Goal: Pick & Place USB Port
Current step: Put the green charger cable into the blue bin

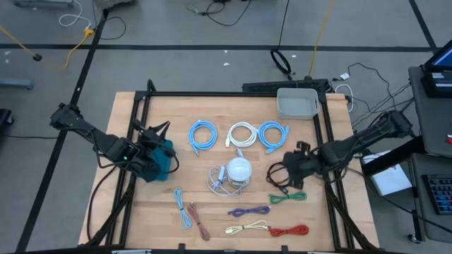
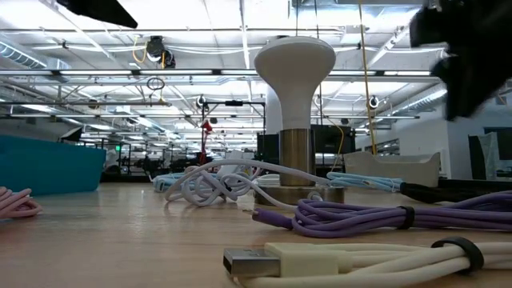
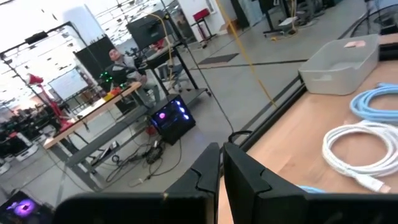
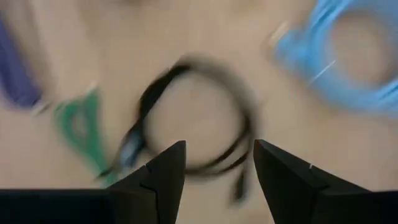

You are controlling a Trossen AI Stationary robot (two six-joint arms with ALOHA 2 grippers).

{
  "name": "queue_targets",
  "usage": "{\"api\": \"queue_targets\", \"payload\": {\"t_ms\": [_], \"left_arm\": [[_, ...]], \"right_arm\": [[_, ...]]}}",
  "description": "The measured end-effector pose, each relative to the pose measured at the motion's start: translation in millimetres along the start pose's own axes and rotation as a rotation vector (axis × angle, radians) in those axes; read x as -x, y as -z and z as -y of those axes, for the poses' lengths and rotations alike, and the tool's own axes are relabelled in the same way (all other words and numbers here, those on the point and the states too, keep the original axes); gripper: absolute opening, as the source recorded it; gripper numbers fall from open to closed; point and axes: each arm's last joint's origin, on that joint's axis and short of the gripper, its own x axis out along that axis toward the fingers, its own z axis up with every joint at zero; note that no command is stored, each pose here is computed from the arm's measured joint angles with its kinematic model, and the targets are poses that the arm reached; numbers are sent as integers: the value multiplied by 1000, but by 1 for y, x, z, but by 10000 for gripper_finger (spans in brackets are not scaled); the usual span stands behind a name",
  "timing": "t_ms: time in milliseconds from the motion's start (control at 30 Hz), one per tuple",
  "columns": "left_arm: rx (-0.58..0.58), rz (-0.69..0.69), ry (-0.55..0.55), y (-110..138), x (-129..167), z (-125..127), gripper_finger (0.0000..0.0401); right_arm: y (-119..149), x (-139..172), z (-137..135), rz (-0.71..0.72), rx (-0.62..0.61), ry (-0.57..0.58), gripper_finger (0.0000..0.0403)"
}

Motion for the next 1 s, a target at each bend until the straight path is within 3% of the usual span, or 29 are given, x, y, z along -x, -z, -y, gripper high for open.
{"api": "queue_targets", "payload": {"t_ms": [167, 400, 567, 1000], "left_arm": [[29, -6, -38, 4, -3, -5, 26], [53, -31, -28, 5, -5, -5, 26], [64, -64, 18, 6, -3, -4, 26], [137, -49, 90, 6, 8, 0, 26]], "right_arm": [[6, -15, -22, -202, -32, -163, 180], [11, -22, -62, -116, 49, -319, 176], [19, -33, -75, -69, 90, -228, 176], [49, -76, -86, -257, 114, 58, 176]]}}
